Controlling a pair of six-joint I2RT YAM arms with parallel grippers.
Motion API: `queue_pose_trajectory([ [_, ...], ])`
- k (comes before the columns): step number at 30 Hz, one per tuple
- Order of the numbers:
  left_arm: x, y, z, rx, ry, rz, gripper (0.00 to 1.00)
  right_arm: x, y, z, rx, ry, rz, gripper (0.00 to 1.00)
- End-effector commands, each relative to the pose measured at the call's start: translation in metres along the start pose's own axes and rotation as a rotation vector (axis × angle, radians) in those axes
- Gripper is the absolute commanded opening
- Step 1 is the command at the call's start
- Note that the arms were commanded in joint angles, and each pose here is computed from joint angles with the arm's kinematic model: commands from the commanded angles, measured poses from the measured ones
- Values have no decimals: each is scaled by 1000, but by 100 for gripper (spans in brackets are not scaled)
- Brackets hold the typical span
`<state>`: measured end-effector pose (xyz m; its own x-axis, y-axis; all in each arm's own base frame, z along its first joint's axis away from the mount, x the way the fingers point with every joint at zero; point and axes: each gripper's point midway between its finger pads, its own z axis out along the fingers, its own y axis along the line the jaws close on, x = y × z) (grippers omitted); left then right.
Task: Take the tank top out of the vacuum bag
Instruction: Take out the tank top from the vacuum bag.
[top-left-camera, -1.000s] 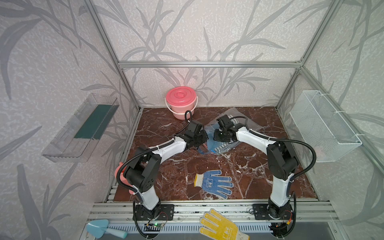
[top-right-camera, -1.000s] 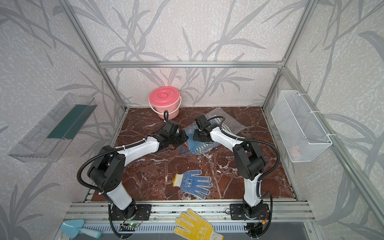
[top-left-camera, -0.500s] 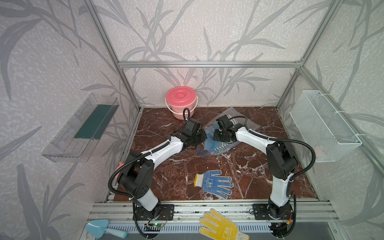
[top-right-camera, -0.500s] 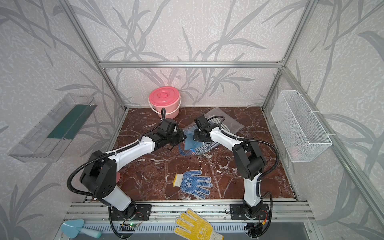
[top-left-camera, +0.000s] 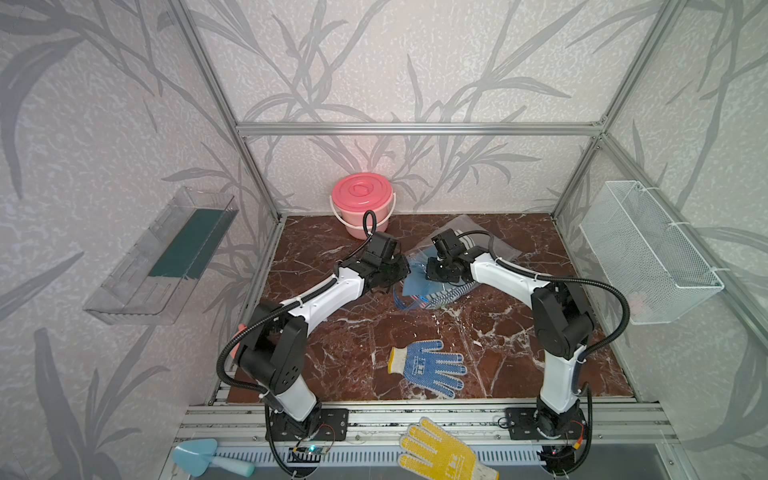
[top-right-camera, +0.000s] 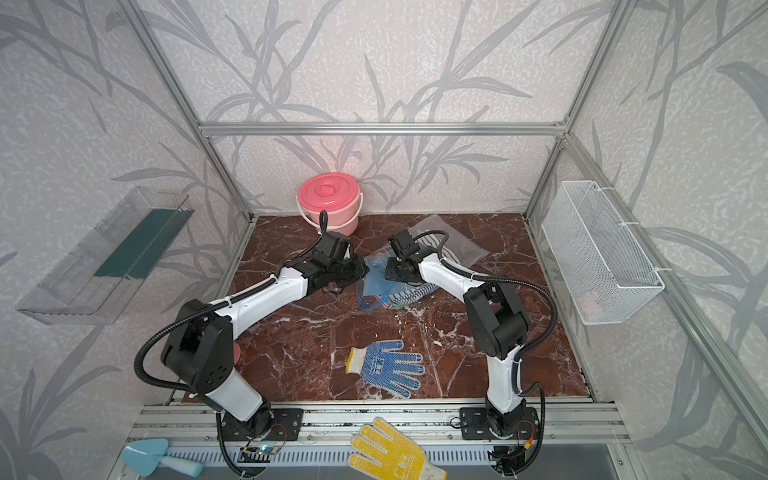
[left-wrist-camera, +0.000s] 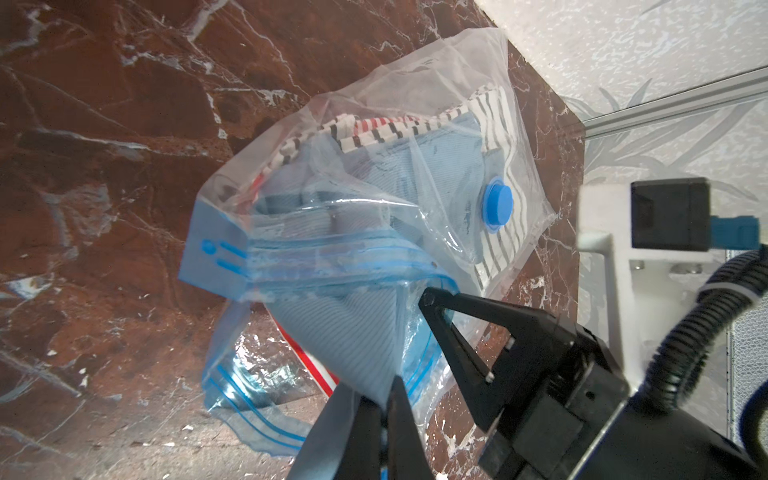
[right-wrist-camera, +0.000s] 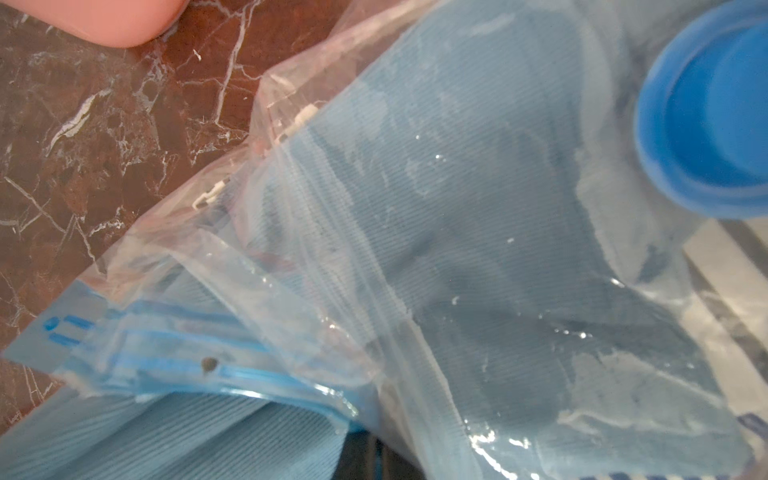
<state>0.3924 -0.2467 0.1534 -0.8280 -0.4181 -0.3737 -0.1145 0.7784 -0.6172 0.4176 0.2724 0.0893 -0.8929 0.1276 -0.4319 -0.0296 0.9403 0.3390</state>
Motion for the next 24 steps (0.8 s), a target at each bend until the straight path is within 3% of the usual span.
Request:
queue_pose_trajectory([
  [1, -9, -14, -5, 31, -1, 20, 0, -8, -1, 9, 13, -1, -22, 0],
  [24, 22, -32, -9, 80, 35, 90, 0, -35, 48, 0, -108, -16, -24, 0],
])
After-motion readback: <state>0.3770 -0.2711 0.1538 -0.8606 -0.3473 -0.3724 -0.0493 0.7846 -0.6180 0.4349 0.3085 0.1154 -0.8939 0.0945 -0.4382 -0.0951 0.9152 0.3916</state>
